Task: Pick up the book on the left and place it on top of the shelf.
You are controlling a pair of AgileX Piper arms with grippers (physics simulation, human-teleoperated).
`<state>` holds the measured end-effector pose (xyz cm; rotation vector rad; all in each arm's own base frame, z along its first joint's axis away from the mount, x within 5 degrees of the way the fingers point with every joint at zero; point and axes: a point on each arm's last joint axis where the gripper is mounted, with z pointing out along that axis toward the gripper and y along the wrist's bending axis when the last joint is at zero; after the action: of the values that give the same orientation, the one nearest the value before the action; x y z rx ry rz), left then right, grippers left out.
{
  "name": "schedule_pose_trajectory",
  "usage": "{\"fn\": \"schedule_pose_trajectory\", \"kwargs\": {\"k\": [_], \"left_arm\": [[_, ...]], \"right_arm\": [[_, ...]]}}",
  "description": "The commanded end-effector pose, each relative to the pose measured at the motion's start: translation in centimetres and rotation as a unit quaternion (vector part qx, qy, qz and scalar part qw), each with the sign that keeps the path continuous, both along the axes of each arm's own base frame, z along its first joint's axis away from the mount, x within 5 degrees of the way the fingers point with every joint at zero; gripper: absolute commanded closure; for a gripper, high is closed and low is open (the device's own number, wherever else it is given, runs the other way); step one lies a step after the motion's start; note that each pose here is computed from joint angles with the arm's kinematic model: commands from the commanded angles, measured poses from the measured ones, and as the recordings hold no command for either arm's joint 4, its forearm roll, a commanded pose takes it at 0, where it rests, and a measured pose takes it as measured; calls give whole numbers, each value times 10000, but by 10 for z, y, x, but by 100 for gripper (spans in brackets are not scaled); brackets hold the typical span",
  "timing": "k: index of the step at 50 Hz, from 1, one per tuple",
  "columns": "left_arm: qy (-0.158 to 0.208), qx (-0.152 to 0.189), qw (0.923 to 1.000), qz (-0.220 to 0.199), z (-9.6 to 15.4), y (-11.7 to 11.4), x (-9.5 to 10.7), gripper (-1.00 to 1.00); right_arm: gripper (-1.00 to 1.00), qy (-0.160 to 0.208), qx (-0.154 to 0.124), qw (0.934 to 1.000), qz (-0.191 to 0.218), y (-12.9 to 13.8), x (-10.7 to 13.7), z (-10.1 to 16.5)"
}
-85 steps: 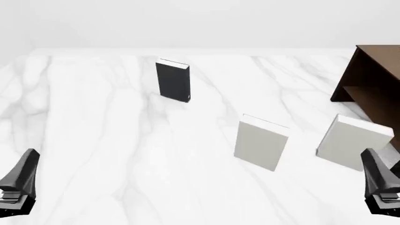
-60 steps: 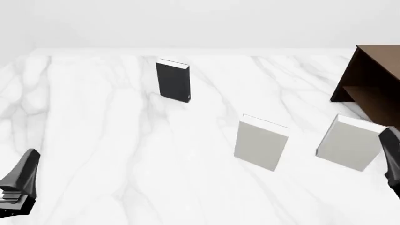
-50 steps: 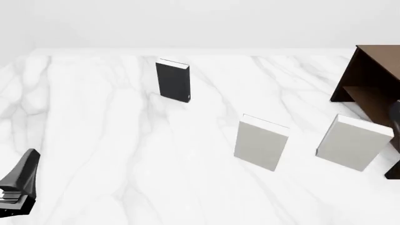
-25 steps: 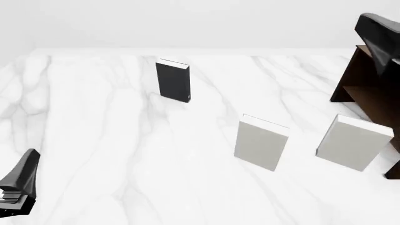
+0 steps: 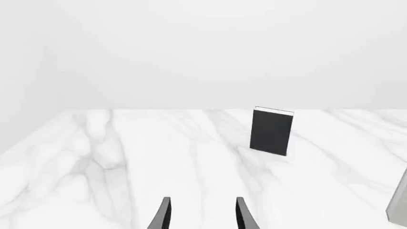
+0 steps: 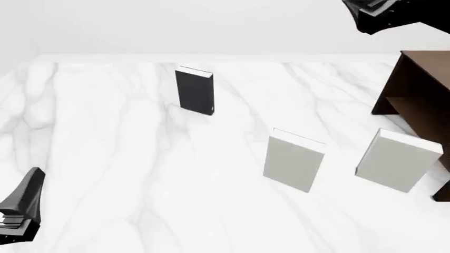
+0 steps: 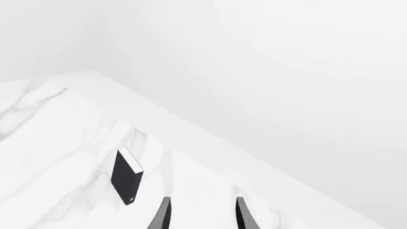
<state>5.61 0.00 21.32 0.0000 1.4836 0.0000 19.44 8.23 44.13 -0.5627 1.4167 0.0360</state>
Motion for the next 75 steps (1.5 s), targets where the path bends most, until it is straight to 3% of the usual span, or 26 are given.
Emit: {"fn": "schedule_pose_trajectory", "kwargs": {"k": [1,14,17,18,24,39,40,75], "left_arm": [[0,0,10000,0,0,0,0,-100],[0,0,10000,0,0,0,0,-100],[0,0,10000,0,0,0,0,-100],[0,0,10000,0,0,0,0,-100],[0,0,10000,0,0,0,0,-100],[0,0,10000,0,0,0,0,-100],[0,0,10000,0,0,0,0,-100],[0,0,10000,0,0,0,0,-100]], "right_arm": [[-100,113,-131,9997,198,22,27,-4],[-100,403,-122,9989,216,48,79,-25],[-100,417,-120,9988,215,49,82,-26],[-100,631,-100,9976,266,58,94,-34],[-100,664,-98,9975,227,66,115,-46],[-100,777,-137,9959,450,94,134,-60],[-100,1031,-106,9931,552,122,167,-86],[-100,1261,107,9902,593,152,206,-122]]}}
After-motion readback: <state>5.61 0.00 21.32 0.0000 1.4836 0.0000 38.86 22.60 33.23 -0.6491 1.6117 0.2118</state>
